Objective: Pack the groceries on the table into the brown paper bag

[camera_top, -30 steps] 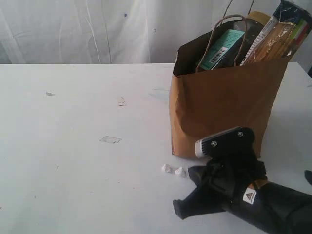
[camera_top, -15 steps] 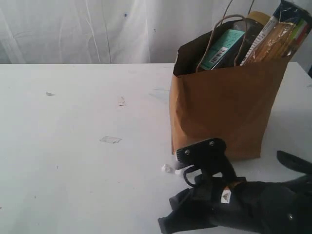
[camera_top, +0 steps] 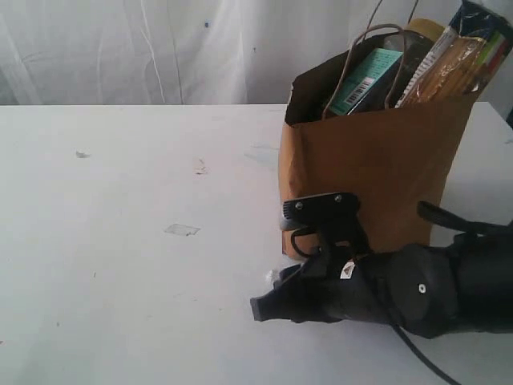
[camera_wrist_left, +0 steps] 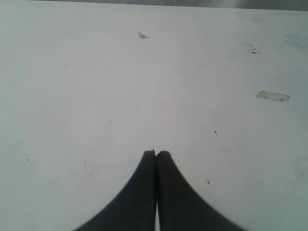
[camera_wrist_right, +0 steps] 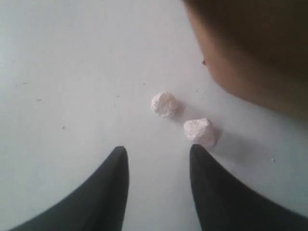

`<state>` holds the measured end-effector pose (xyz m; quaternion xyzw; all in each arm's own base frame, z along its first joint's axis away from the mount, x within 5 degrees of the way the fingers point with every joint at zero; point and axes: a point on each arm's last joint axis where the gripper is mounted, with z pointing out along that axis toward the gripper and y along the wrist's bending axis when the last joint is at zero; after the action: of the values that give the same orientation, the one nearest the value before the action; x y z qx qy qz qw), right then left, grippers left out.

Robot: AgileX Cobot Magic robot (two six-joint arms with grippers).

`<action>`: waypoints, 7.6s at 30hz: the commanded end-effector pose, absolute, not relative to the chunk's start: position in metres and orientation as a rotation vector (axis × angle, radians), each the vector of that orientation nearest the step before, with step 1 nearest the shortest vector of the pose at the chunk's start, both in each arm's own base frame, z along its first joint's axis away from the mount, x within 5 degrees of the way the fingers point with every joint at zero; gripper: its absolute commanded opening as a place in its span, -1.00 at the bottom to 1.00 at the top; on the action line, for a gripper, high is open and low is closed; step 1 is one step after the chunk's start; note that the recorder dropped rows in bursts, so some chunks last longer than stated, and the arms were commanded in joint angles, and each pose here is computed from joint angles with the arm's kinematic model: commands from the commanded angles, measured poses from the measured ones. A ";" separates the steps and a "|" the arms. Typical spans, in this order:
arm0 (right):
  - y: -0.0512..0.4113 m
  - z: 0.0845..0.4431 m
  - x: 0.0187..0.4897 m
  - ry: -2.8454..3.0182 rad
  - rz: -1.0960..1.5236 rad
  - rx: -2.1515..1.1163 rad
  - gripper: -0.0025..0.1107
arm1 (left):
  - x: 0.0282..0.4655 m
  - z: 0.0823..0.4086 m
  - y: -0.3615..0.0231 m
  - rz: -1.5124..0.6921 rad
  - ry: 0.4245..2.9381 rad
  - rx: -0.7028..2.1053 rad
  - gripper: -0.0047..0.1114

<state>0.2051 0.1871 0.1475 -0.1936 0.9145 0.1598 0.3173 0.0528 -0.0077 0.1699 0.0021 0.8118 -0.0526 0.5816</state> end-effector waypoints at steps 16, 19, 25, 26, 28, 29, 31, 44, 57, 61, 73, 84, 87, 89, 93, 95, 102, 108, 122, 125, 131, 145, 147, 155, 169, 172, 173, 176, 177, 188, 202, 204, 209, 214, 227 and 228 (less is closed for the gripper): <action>0.189 0.118 0.225 2.348 0.305 -0.474 -0.19 | 0.053 0.170 -0.008 -0.130 1.889 0.003 -0.92; 0.189 0.121 0.229 2.305 0.299 -0.452 -0.32 | 0.053 0.170 -0.008 -0.130 1.889 0.003 -0.92; 0.189 0.118 0.227 2.334 0.300 -0.461 -0.62 | 0.053 0.170 -0.008 -0.130 1.889 0.003 -0.92; 0.189 0.117 0.226 2.342 0.302 -0.464 -0.67 | 0.053 0.170 -0.008 -0.130 1.889 0.003 -0.92; 0.189 0.116 0.225 2.356 0.304 -0.469 -0.79 | 0.053 0.170 -0.008 -0.130 1.889 0.003 -0.92; 0.189 0.116 0.225 2.359 0.304 -0.471 -0.85 | 0.053 0.170 -0.008 -0.130 1.889 0.003 -0.92; 0.189 0.116 0.225 2.364 0.305 -0.473 -0.96 | 0.053 0.170 -0.008 -0.130 1.889 0.003 -0.92; 0.189 0.135 0.215 2.401 0.376 -0.498 -0.96 | 0.053 0.170 -0.008 -0.130 1.889 0.003 -0.92; 0.199 0.168 0.173 2.472 0.541 -0.692 -0.96 | 0.053 0.170 -0.008 -0.130 1.889 0.003 -0.92; 0.208 0.187 0.152 2.405 0.622 -0.789 -0.96 | 0.053 0.170 -0.008 -0.130 1.889 0.003 -0.92; 0.162 0.331 0.137 2.014 0.921 -0.513 -0.96 | 0.053 0.170 -0.008 -0.130 1.889 0.003 -0.92; 0.189 0.317 0.167 2.394 0.832 -0.902 -0.96 | 0.053 0.170 -0.008 -0.130 1.889 0.003 -0.92; 0.241 0.253 0.176 2.466 0.741 -1.174 -0.96 | 0.053 0.170 -0.008 -0.130 1.889 0.003 -0.92; 0.264 0.222 0.182 2.436 0.628 -1.322 -0.96 | 0.053 0.170 -0.008 -0.130 1.889 0.003 -0.92; 0.282 0.183 0.198 2.458 0.474 -1.467 -0.72 | 0.053 0.170 -0.008 -0.130 1.889 0.003 -0.92; 0.288 0.174 0.203 2.470 0.462 -1.475 -0.46 | 0.053 0.170 -0.008 -0.130 1.889 0.003 -0.92; 0.295 0.161 0.211 2.456 0.453 -1.440 -0.27 | 0.053 0.170 -0.008 -0.130 1.889 0.003 -0.92; 0.295 0.145 0.212 2.500 0.432 -1.461 -0.27 | 0.053 0.170 -0.008 -0.130 1.889 0.003 -0.92; 0.292 0.152 0.207 2.557 0.448 -1.440 -0.96 | 0.053 0.170 -0.008 -0.130 1.889 0.003 -0.92; 0.287 0.180 0.202 2.538 0.485 -1.408 -0.96 | 0.053 0.170 -0.008 -0.130 1.889 0.003 -0.92; 0.261 0.275 0.180 2.317 0.573 -1.372 -0.96 | 0.053 0.170 -0.008 -0.130 1.889 0.003 -0.92; 0.085 0.448 0.160 1.876 0.147 -0.151 -0.96 | 0.053 0.170 -0.008 -0.130 1.889 0.003 -0.92; 0.079 0.451 0.168 1.926 0.072 -0.161 -0.96 | 0.053 0.170 -0.008 -0.130 1.889 0.003 -0.92; 0.080 0.443 0.239 2.224 0.138 -0.254 -0.96 | 0.053 0.170 -0.008 -0.130 1.889 0.003 -0.92; 0.102 0.409 0.312 2.253 0.418 -0.397 -0.89 | 0.053 0.170 -0.008 -0.130 1.889 0.003 -0.92; 0.105 0.402 0.319 2.260 0.428 -0.428 -0.69 | 0.053 0.170 -0.008 -0.130 1.889 0.003 -0.92; 0.105 0.400 0.320 2.267 0.421 -0.430 -0.62 | 0.053 0.170 -0.008 -0.130 1.889 0.003 -0.92; 0.103 0.396 0.323 2.277 0.364 -0.448 -0.45 | 0.053 0.170 -0.008 -0.130 1.889 0.003 -0.92; 0.102 0.395 0.323 2.280 0.356 -0.452 -0.41 | 0.053 0.170 -0.008 -0.130 1.889 0.003 -0.92; 0.080 0.427 0.282 2.273 0.176 -0.456 -0.51 | 0.053 0.170 -0.008 -0.130 1.889 0.003 -0.92; -0.015 0.397 0.196 2.056 -0.281 0.284 -0.96 | 0.053 0.170 -0.008 -0.130 1.889 0.003 -0.92; -0.012 0.385 0.157 1.895 -0.142 0.260 -0.96 | 0.053 0.171 -0.008 -0.130 1.884 0.002 -0.92; -0.006 0.358 0.064 1.408 -0.074 -0.020 -0.96 | 0.055 0.180 -0.008 -0.212 1.779 -0.092 -0.92; -0.020 0.323 0.015 1.323 -0.141 0.068 -0.96 | 0.057 0.194 -0.006 -0.495 1.594 -0.406 -0.92; 0.011 0.263 0.054 1.366 0.044 -0.193 -0.96 | 0.046 0.250 0.008 -0.649 1.024 -0.504 -0.92; 0.016 0.252 0.058 1.385 0.077 -0.240 -0.96 | 0.041 0.273 0.001 -0.619 0.999 -0.360 -0.92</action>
<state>0.0550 0.0041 0.2621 -0.0493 0.6507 0.0139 0.7576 0.0492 0.0078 0.2425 -0.2389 0.5042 -0.2877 0.7784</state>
